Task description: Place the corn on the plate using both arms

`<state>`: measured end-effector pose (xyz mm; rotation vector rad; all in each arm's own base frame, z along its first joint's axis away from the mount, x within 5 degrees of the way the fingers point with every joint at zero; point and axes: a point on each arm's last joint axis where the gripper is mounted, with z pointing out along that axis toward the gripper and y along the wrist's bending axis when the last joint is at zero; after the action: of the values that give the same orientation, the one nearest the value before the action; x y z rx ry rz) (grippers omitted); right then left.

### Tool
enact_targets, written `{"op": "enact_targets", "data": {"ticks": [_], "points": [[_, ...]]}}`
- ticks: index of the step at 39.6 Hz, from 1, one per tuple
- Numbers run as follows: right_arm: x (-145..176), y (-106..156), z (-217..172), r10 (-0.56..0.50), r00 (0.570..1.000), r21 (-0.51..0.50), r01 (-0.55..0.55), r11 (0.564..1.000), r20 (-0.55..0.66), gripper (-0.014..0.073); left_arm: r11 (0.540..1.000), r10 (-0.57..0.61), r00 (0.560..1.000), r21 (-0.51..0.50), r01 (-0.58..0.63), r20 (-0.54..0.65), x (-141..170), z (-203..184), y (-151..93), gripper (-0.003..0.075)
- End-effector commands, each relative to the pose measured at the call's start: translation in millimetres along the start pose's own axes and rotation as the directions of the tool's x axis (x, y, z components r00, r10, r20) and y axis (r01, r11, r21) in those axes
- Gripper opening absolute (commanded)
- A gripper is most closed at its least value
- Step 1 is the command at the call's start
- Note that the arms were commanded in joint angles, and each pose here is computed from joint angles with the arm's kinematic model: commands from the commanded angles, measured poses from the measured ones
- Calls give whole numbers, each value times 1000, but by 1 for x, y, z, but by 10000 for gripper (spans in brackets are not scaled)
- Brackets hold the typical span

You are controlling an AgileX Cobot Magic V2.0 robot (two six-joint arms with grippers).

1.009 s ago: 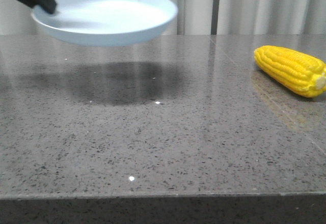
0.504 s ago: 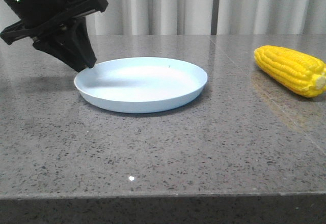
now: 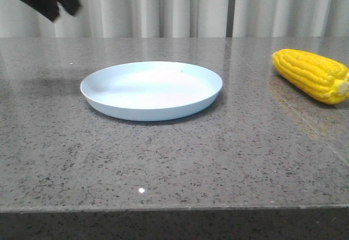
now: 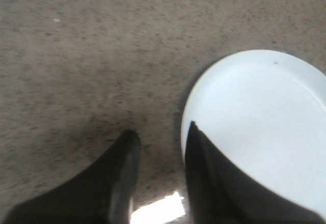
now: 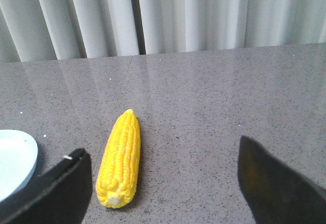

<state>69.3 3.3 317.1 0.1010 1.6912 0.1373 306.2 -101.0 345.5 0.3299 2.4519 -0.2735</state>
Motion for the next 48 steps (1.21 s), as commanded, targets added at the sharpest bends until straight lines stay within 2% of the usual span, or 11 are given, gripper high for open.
{"op": "enact_targets", "data": {"ticks": [1,3,5,14,17,21,27,38,44,48], "points": [[-17,1,-1,-21,995,4,21,1000,99,610,993,-21,991,-113,35,130,-5,-43,15,27],[-17,1,-1,-21,995,4,21,1000,99,610,985,-28,989,-163,52,148,0,-56,23,-17],[-17,1,-1,-21,995,4,21,1000,99,610,977,-28,987,-204,61,160,7,-67,31,-20],[-17,1,-1,-21,995,4,21,1000,99,610,962,-30,963,-254,101,270,49,-111,40,-20],[-17,1,-1,-21,995,4,21,1000,99,610,962,17,931,-259,84,364,65,-123,36,-20],[-17,1,-1,-21,995,4,21,1000,99,610,967,77,848,-246,64,524,91,-140,29,-20],[-17,1,-1,-21,995,4,21,1000,99,610,969,125,752,-243,49,648,142,-152,22,-20],[-17,1,-1,-21,995,4,21,1000,99,610,968,147,658,-243,56,738,221,-157,18,-20],[-17,1,-1,-21,995,4,21,1000,99,610,968,153,628,-243,59,763,241,-154,18,-20],[-17,1,-1,-21,995,4,21,1000,99,610,968,153,628,-243,60,763,246,-151,18,-20]]}}
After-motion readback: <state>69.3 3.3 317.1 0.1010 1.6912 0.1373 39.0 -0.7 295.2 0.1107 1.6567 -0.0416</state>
